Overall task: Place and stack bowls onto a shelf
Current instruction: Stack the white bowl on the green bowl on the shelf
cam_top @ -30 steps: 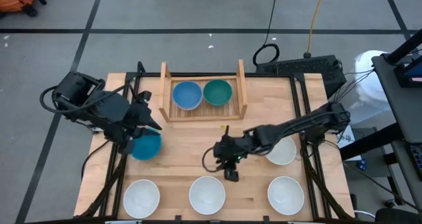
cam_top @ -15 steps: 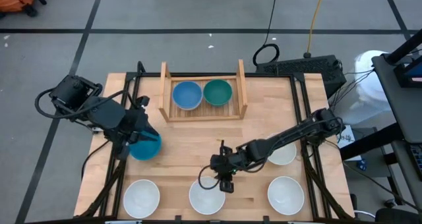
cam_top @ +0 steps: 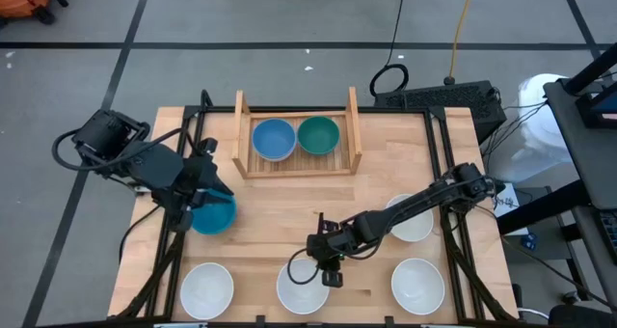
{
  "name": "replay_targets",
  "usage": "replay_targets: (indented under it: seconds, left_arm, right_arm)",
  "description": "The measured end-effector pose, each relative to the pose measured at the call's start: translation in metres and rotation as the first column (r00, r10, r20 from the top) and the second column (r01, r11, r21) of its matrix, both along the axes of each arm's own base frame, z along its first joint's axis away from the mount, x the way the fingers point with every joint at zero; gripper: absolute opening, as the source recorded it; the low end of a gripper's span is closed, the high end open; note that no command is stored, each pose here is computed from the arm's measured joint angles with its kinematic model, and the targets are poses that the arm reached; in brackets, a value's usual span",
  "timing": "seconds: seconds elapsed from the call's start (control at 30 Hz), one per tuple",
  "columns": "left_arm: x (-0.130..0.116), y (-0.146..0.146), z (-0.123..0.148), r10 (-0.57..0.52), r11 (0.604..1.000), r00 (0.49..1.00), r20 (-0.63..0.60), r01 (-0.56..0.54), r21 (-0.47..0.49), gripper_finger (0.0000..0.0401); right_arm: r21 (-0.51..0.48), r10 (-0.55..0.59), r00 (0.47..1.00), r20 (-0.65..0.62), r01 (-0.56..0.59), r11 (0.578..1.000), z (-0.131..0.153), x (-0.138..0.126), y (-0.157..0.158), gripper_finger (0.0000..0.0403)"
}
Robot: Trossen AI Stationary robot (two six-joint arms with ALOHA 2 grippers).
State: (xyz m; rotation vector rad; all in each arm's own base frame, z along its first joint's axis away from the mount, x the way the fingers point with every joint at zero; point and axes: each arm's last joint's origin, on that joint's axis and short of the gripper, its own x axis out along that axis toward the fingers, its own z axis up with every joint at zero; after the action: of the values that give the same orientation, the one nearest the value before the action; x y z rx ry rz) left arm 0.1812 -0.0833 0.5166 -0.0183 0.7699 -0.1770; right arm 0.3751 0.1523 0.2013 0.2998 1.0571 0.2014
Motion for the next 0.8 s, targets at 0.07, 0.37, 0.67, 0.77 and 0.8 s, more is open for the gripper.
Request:
replay_targets:
  seconds: [0.07,0.37,0.67,0.77,0.8]
  left_arm:
    - [0.0,0.0,0.0,0.0,1.0,1.0,0.0,0.0,0.0,0.0079]
    - [0.0,0.0,0.0,0.0,1.0,1.0,0.0,0.0,0.0,0.0079]
    - [0.0,0.0,0.0,0.0,1.0,1.0,0.0,0.0,0.001,0.0079]
    - [0.0,0.0,0.0,-0.001,1.0,1.0,0.0,0.001,0.001,0.0079]
    - [0.0,0.0,0.0,-0.001,1.0,1.0,0.0,0.001,0.001,0.0079]
  right_arm:
    - [-0.003,0.001,1.0,-0.005,-0.001,1.0,-0.002,0.001,0.0,0.0114]
    - [-0.008,0.016,1.0,0.007,-0.016,1.0,-0.023,0.011,0.004,0.0114]
    - [-0.027,0.044,0.997,0.059,-0.043,0.999,-0.024,0.019,-0.004,0.0073]
    - [-0.001,0.047,0.998,0.048,-0.047,0.999,-0.024,0.02,-0.009,0.0017]
    - [0.003,0.05,0.998,0.045,-0.05,0.999,-0.024,0.02,-0.01,0.001]
